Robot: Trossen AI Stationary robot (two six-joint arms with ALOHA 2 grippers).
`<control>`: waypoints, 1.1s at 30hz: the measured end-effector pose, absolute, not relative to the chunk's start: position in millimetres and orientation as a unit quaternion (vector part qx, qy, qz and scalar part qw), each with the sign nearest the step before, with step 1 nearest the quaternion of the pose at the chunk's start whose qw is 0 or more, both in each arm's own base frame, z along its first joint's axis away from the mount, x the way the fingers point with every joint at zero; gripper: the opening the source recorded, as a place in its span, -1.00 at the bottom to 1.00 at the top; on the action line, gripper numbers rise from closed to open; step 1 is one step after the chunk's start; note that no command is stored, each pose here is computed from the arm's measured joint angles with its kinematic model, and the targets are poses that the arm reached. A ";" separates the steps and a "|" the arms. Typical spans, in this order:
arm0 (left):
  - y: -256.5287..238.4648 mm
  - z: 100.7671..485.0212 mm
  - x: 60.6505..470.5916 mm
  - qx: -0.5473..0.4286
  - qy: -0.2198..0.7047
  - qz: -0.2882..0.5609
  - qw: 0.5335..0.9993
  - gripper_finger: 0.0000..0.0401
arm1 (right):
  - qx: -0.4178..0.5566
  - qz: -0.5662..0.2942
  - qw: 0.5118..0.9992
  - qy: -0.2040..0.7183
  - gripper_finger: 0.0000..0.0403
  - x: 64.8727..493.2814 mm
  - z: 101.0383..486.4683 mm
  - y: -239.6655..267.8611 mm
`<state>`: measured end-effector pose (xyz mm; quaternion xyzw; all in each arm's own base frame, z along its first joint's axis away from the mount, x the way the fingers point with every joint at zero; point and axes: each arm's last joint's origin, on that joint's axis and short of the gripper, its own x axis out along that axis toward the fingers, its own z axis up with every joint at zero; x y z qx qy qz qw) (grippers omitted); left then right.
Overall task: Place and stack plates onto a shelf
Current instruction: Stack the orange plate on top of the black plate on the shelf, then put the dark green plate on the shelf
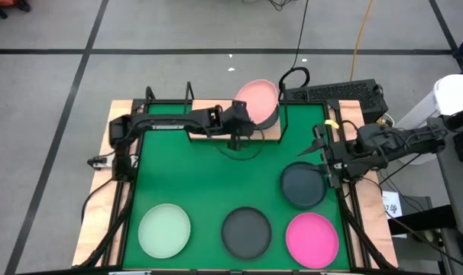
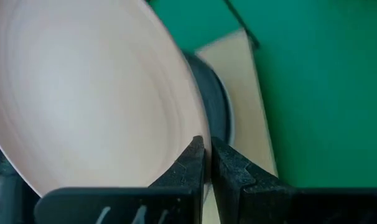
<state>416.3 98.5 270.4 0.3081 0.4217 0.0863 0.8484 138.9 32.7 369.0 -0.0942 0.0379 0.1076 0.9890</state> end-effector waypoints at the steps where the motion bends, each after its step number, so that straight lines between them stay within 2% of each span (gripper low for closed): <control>1: 103.5 263.5 418.8 0.305 0.426 0.087 0.847 -0.90 | -0.095 0.108 0.989 0.042 -0.29 139.1 368.2 32.7; 12: 119.9 228.5 429.3 0.310 0.458 0.078 0.830 -0.88 | -0.102 0.110 0.986 0.068 -0.29 146.6 362.1 34.5; 23: 119.2 231.6 430.9 0.307 0.447 0.093 0.835 -0.43 | -0.108 0.111 0.985 0.075 -0.29 150.2 360.0 35.4; 33: 100.1 246.2 426.9 0.336 0.454 0.113 0.818 -0.36 | -0.108 0.111 0.985 0.075 -0.29 150.2 360.0 35.4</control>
